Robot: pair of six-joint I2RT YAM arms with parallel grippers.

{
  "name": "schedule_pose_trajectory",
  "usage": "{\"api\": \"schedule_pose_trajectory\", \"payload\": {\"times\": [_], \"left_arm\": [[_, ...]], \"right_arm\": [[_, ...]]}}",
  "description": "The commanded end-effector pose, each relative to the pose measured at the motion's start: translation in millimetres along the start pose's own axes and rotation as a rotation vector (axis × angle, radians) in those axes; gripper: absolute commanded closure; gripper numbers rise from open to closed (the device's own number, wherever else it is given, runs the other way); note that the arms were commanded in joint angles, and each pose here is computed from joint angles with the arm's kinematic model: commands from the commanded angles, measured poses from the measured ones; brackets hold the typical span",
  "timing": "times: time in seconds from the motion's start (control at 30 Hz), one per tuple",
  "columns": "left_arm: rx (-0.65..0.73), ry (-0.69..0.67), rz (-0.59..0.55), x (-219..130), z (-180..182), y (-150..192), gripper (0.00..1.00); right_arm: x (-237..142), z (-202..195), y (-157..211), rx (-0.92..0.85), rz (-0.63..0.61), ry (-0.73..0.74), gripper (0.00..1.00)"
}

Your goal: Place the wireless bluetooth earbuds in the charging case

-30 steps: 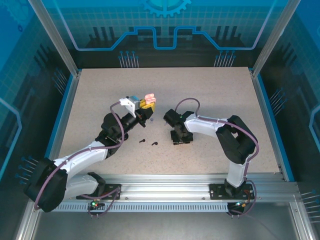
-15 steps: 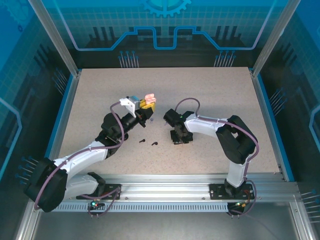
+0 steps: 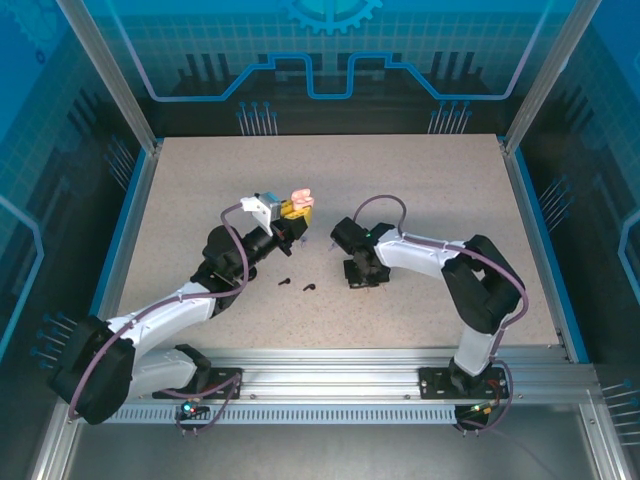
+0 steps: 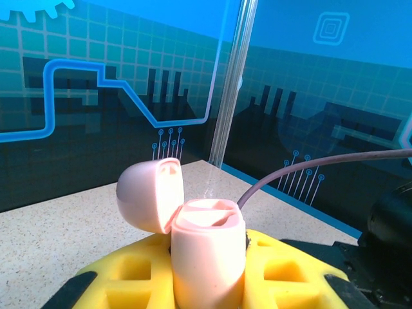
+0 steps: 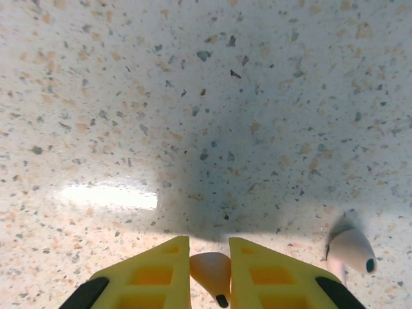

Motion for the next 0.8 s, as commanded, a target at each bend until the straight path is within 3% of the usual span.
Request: {"api": "schedule_pose_trajectory", "payload": {"times": [0.0, 0.27, 0.63, 0.77], "left_arm": [[0.021, 0.031, -0.032, 3.7, -4.1, -11.8, 1.0], [0.041, 0.069, -0.044, 2.9, -8.1, -10.8, 1.0], [0.087, 0.133, -0.102, 13.7, -21.8, -22.5, 1.0], [0.098, 0.147, -0.143, 22.4, -28.8, -27.7, 1.0]], "right_arm": [[-13.6, -7.9, -0.5, 0.008, -0.027, 0.004, 0.82], [-81.2, -16.4, -21.2, 0.036, -0.189, -0.099, 0.82], [-257.0, -28.8, -54.8, -0.037, -0.669, -0.373, 0.8], [-305.0, -25.6, -56.9, -0.09, -0.811, -0.489, 0.79]]}}
Point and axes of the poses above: each hand's point on the last joint's axis, 136 mm out from that joint toward the fingers, its own x axis out along the fingers, its own z axis along the line the jaws close on, y = z × x, the point moved 7 cm from there along -x, back along the fingers, and after that the axes turned 4 degrees about x, right-handed, at the moved point
